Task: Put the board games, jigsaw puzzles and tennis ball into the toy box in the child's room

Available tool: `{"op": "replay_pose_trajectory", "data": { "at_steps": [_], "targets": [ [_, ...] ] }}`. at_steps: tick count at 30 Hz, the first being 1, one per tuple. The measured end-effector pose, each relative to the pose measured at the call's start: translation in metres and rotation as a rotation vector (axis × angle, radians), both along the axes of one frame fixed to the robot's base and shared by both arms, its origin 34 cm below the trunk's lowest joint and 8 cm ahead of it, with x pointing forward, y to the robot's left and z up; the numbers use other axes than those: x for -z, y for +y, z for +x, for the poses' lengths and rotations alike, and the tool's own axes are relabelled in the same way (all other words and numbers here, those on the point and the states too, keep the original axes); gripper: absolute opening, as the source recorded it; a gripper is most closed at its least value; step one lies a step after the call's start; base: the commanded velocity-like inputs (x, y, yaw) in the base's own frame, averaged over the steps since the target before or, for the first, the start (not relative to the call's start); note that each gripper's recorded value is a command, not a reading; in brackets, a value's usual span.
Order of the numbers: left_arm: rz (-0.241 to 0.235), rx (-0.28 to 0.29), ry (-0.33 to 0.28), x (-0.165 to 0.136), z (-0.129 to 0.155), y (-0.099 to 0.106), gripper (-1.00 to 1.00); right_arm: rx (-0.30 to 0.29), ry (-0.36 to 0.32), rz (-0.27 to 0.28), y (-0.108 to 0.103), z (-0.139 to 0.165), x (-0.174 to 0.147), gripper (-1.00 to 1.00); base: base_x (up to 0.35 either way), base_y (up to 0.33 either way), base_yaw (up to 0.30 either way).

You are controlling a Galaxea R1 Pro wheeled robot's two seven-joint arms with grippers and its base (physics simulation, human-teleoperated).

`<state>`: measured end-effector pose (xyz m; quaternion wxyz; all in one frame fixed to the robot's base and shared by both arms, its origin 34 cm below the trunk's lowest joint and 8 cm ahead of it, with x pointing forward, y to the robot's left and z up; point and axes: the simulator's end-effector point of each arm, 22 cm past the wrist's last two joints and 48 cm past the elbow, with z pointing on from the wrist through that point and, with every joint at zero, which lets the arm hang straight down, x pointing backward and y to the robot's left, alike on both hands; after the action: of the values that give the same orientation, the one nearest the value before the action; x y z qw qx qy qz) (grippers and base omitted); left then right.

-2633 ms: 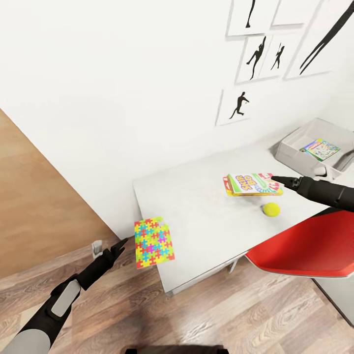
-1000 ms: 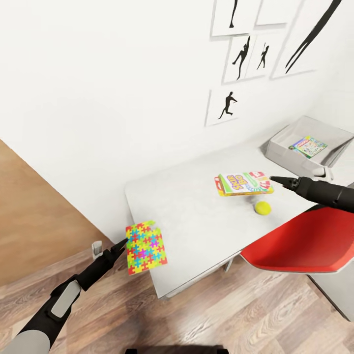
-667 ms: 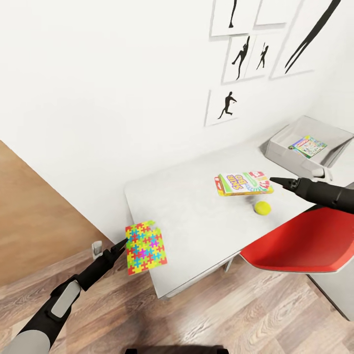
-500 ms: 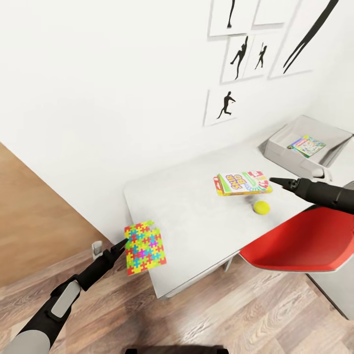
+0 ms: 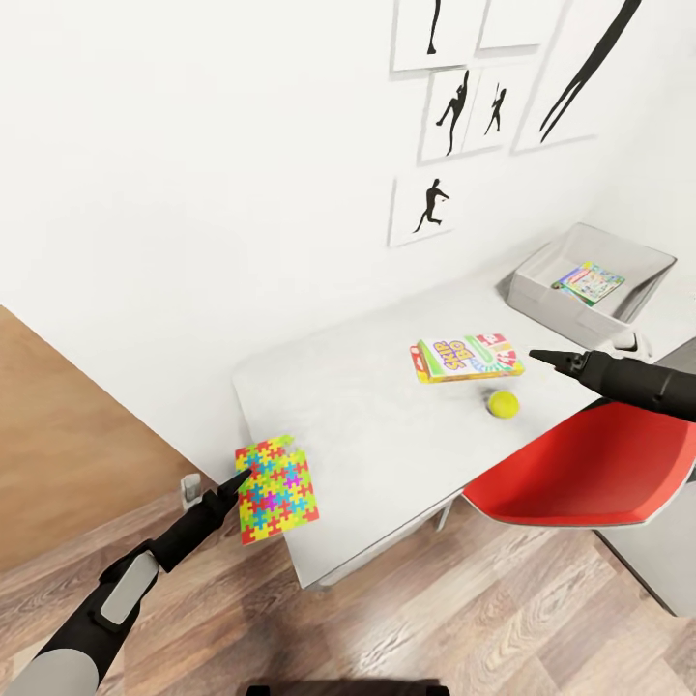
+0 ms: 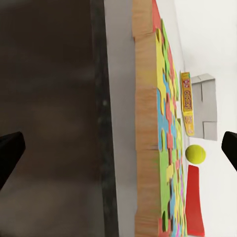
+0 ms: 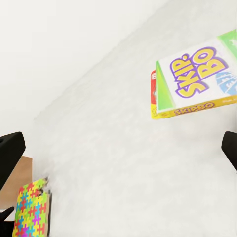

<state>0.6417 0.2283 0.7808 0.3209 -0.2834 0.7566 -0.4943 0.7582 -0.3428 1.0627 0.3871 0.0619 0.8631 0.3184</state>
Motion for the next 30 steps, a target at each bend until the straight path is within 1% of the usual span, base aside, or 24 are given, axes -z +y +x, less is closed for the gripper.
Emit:
{"op": "replay_pose_trajectory", "data": {
  "at_steps": [19, 30],
  "targets": [
    [0.0, 0.002, 0.004, 0.0007, -0.0005, -0.0003, 1.0, 0.0, 0.0, 0.0, 0.0, 0.0, 0.0001, 1.0, 0.0, 0.0, -0.008],
    [0.001, 0.002, 0.005, 0.0011, -0.0005, -0.0002, 1.0, -0.001, 0.001, 0.0, 0.0003, -0.0003, 0.0006, 1.0, 0.0, 0.0, -0.106]
  ]
}}
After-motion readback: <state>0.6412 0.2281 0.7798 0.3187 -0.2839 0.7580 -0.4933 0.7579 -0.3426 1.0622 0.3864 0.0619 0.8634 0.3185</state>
